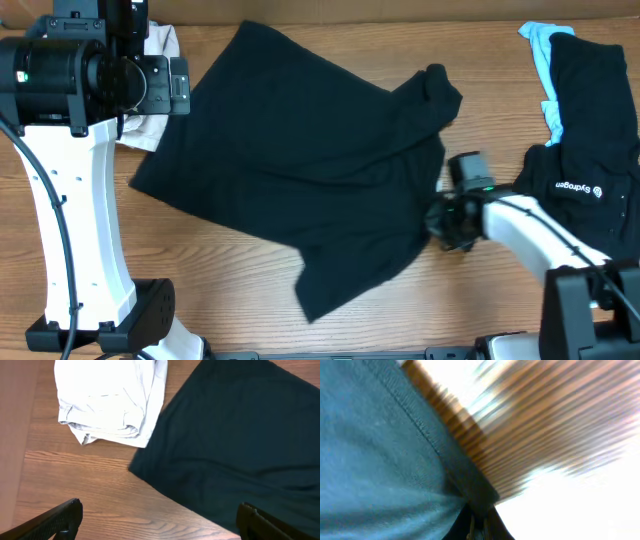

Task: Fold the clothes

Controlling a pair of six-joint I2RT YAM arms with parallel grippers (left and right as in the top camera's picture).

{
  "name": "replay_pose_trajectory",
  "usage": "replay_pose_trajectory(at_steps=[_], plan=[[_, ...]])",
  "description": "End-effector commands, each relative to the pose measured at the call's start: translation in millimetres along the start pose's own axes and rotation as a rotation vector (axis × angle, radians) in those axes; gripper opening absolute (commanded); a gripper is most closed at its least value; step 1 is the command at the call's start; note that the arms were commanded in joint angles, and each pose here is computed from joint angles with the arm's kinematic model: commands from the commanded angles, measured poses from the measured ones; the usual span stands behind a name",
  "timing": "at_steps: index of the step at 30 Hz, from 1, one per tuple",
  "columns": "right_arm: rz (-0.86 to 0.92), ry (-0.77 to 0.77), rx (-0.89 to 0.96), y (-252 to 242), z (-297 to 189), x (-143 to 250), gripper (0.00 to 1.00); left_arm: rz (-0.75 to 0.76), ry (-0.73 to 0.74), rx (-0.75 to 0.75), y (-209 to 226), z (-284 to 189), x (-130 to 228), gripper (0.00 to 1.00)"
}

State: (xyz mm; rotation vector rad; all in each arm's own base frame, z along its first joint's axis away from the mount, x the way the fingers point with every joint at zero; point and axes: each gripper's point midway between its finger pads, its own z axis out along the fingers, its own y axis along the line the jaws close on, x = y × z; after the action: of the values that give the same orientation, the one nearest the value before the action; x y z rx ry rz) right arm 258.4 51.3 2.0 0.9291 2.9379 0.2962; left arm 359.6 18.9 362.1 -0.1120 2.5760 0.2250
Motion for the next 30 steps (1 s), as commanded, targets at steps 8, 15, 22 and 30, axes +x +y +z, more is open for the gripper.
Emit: replay_pose_trajectory(at_steps=[8, 15, 22, 30], plan=[[0.105, -0.23, -0.157, -37, -88, -126, 0.04, 0.034, -0.02, -0.022, 5, -9, 1, 1.0], [0.098, -0.235, -0.156, -43, -140, -139, 0.68, -0.024, -0.024, -0.049, 18, -9, 0, 1.0], [0.04, -0.255, -0.182, -24, -238, -106, 0.73, -0.078, -0.134, -0.024, 26, -55, 7, 1.0], [-0.047, -0.34, -0.239, -16, -296, -17, 0.73, -0.192, -0.163, 0.071, 19, -86, 38, 1.0]])
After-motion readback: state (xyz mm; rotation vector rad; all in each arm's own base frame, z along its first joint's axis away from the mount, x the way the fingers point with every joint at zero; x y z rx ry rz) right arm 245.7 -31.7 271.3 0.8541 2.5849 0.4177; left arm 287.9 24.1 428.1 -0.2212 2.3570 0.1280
